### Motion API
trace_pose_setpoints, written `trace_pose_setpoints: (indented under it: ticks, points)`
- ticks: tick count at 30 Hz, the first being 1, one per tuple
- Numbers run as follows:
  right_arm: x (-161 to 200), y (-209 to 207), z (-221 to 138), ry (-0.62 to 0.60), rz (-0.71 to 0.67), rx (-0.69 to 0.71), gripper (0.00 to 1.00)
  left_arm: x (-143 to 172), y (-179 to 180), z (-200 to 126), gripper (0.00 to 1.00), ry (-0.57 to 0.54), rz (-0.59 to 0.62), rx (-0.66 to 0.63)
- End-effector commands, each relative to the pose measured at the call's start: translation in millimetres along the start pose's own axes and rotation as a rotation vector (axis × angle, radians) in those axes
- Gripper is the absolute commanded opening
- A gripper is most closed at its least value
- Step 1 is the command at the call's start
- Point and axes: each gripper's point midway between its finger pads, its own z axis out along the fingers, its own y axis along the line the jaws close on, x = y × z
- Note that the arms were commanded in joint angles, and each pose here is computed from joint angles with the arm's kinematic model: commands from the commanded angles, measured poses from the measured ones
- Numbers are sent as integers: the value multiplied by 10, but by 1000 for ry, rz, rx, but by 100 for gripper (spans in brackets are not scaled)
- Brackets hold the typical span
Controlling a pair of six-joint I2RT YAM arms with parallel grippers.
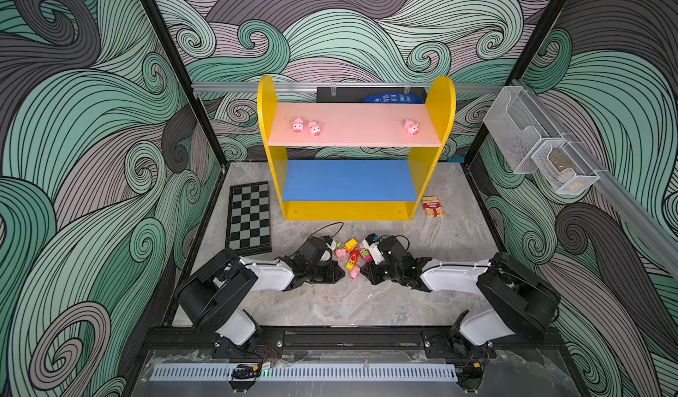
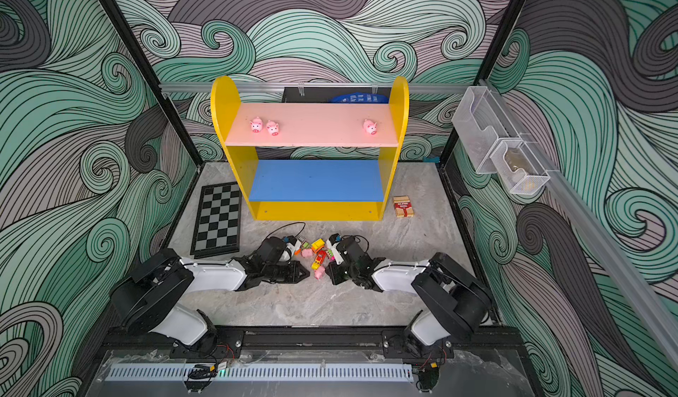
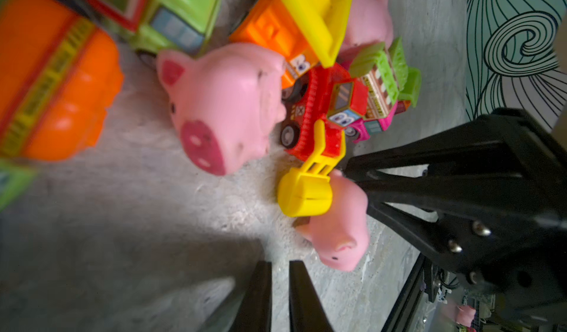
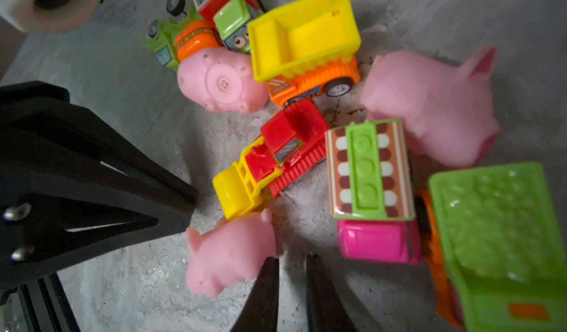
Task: Organize plastic toys on shelves
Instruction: Pick up the plastic toy at the center of the board.
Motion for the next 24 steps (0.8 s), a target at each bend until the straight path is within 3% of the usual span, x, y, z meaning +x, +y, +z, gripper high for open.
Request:
trace_pose_setpoints:
  ticks: [1,8,16,24]
  points:
    - [-36,49,31,-6,-3,-6,21,-13,-60,63,18,13,7,18]
    - [-47,-8,-18,-32,9,23,27,-36,-119,39,20,8,17,35]
    - [-53,-69,-131,-75,35,51,31,-72,-24,20,21,-10,13,-29]
    - [-38,220,-176,-39,0,-95,37,-172,14,-77,20,-71,10,-75]
